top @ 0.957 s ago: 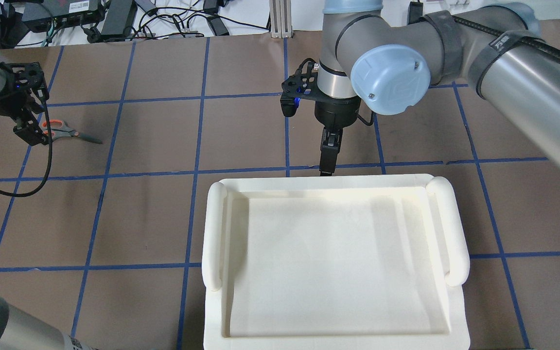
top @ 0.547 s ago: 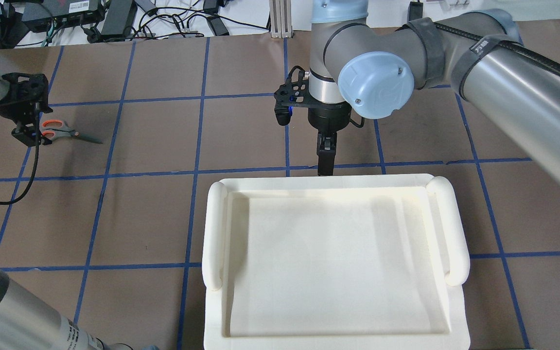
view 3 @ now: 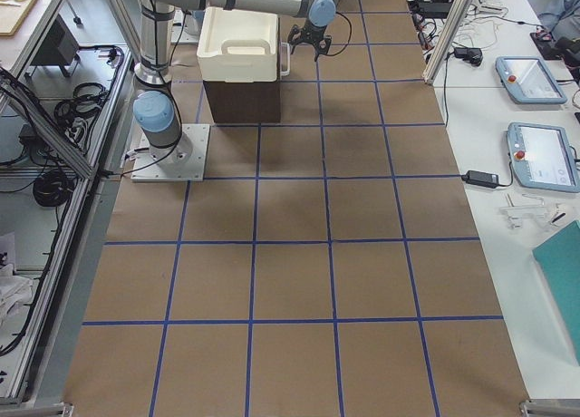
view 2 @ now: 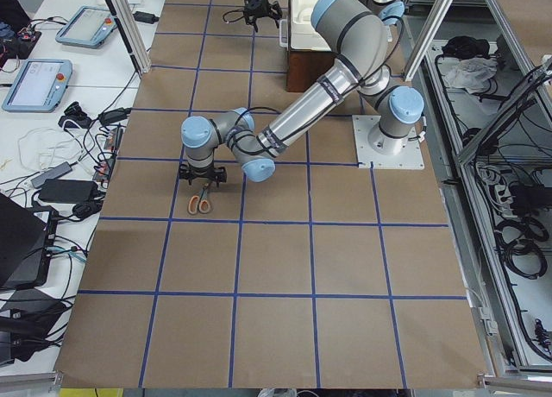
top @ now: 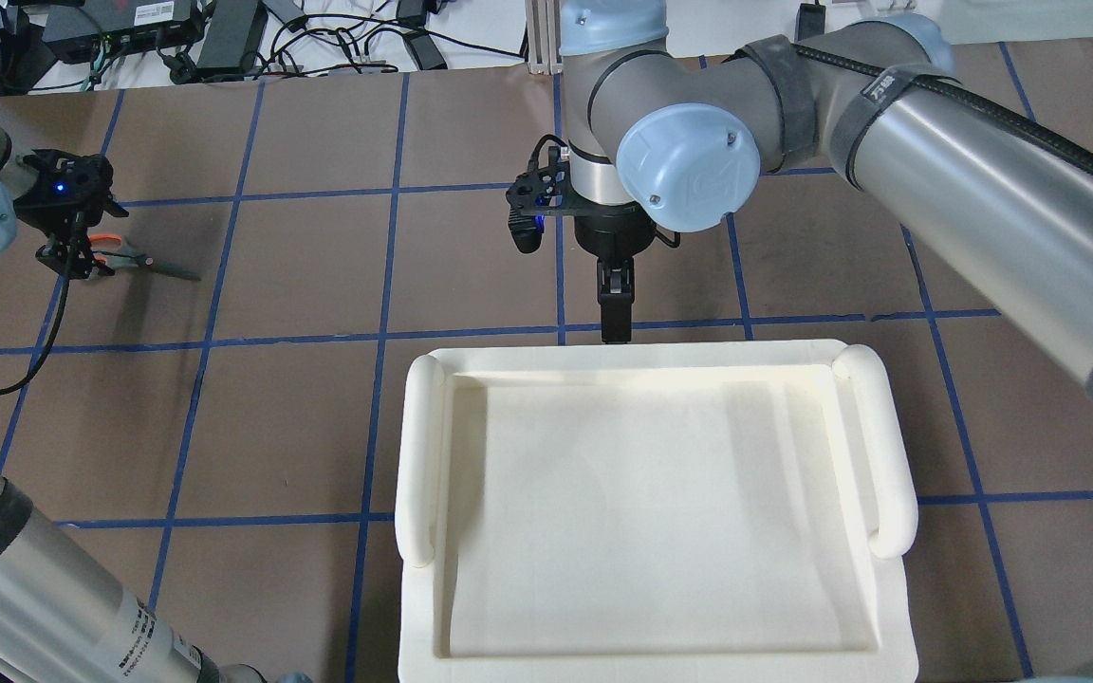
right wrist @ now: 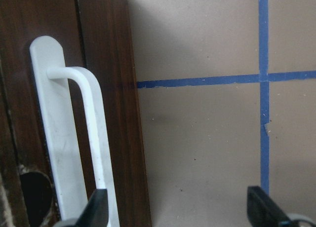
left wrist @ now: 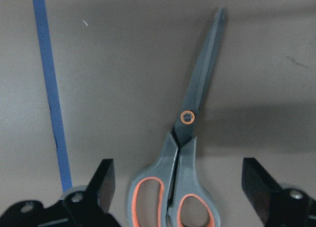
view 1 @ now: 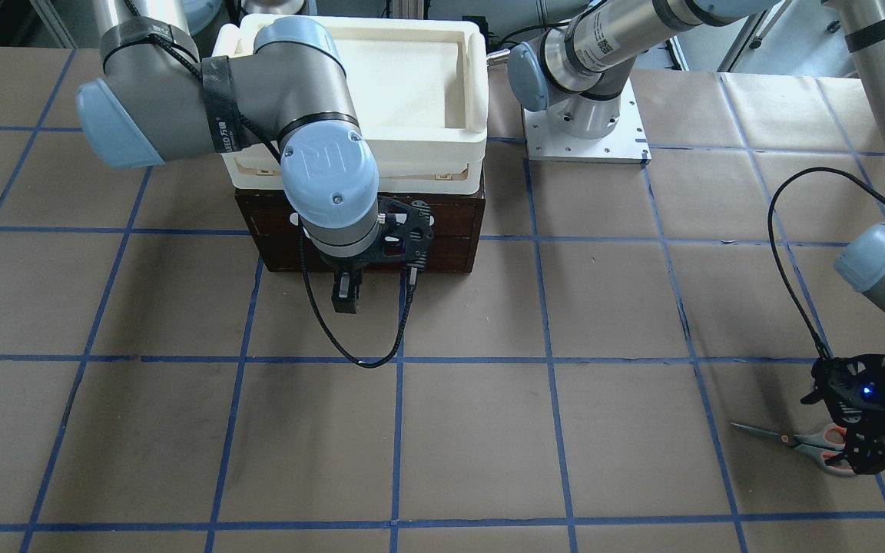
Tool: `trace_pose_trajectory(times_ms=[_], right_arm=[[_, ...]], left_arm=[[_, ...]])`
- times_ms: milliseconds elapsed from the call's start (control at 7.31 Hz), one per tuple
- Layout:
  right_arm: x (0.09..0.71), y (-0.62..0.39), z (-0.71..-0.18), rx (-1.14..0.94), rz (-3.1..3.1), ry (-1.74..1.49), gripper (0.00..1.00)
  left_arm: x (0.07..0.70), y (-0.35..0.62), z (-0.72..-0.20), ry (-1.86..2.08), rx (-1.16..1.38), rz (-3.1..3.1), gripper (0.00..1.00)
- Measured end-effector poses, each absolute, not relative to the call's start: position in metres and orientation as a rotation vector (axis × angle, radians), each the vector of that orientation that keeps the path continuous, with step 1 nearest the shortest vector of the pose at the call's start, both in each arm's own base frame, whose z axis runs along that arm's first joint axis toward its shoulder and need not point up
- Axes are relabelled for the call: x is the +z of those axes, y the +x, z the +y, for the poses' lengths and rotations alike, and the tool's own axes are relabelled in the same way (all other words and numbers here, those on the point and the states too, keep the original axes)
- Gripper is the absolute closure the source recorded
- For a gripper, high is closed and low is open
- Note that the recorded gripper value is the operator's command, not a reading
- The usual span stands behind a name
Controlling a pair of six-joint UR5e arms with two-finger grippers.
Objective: Place scissors in drawer with both arms
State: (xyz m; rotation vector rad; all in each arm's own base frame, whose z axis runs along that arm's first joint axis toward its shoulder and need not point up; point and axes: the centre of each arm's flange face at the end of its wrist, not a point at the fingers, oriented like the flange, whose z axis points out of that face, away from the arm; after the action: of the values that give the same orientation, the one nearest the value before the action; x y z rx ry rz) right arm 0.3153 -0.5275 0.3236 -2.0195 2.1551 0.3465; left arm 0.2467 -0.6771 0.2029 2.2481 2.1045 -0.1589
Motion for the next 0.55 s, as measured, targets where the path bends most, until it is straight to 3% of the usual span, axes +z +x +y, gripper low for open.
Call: trace_pose_trajectory(times_ms=[547], right_arm=[[0.311,0.315,-0.525,0.438,2.124,-1.997,0.00]], left_arm=[[0.185,0.248,-0.689,2.289,-0.177,2.073,0.10]])
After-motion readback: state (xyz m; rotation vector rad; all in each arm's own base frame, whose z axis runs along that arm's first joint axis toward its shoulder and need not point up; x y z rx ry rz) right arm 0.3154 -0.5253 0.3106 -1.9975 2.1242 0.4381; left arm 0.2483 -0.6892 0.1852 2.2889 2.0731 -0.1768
